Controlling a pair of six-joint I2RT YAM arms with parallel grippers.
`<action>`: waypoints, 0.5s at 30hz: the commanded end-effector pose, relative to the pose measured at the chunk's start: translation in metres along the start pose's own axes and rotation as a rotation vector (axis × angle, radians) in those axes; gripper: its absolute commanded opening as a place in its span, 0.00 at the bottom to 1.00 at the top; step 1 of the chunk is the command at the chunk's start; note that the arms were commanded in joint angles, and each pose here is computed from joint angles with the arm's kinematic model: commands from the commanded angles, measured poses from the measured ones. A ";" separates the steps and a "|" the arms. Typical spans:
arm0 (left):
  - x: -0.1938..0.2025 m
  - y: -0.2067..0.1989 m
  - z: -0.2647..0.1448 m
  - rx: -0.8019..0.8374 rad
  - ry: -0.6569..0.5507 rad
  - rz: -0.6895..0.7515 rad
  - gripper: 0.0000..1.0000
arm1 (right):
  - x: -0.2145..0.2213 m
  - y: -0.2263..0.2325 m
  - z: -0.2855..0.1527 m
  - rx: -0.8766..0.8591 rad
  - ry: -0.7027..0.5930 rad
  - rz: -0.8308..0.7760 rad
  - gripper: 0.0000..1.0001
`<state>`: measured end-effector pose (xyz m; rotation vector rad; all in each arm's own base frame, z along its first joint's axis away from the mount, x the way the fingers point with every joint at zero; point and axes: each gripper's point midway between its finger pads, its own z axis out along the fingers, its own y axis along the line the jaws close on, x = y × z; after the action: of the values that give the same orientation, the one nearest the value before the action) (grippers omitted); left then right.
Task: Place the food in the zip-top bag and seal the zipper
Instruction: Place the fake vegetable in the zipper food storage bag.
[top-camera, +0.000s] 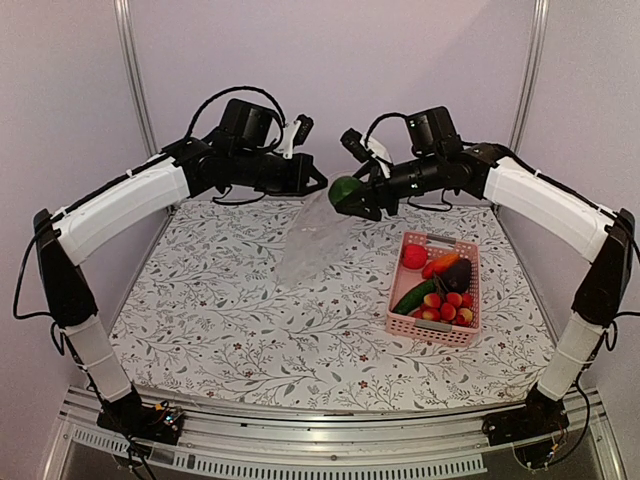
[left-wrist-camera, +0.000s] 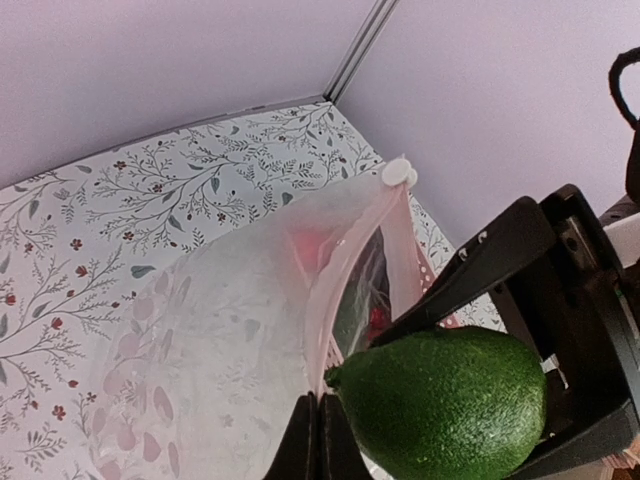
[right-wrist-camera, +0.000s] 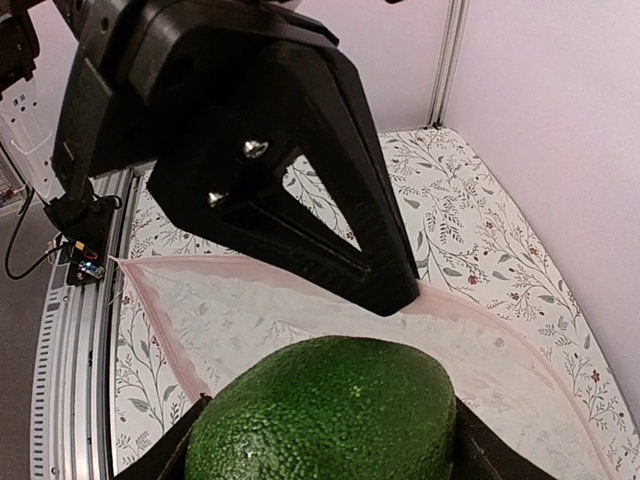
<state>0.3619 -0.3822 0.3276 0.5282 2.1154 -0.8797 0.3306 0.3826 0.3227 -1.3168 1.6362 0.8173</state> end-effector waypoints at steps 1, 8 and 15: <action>-0.011 -0.010 -0.012 0.019 -0.049 0.005 0.00 | 0.025 -0.007 0.018 0.014 0.120 0.091 0.56; -0.008 -0.008 -0.009 0.011 -0.043 0.004 0.00 | 0.043 -0.018 0.031 0.072 0.208 0.136 0.69; -0.003 0.002 -0.007 -0.033 -0.036 0.017 0.00 | 0.026 -0.003 0.022 -0.003 0.196 0.134 0.99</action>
<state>0.3665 -0.3807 0.3232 0.5084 2.1129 -0.8571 0.3517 0.3894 0.2727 -1.3075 1.9160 0.7304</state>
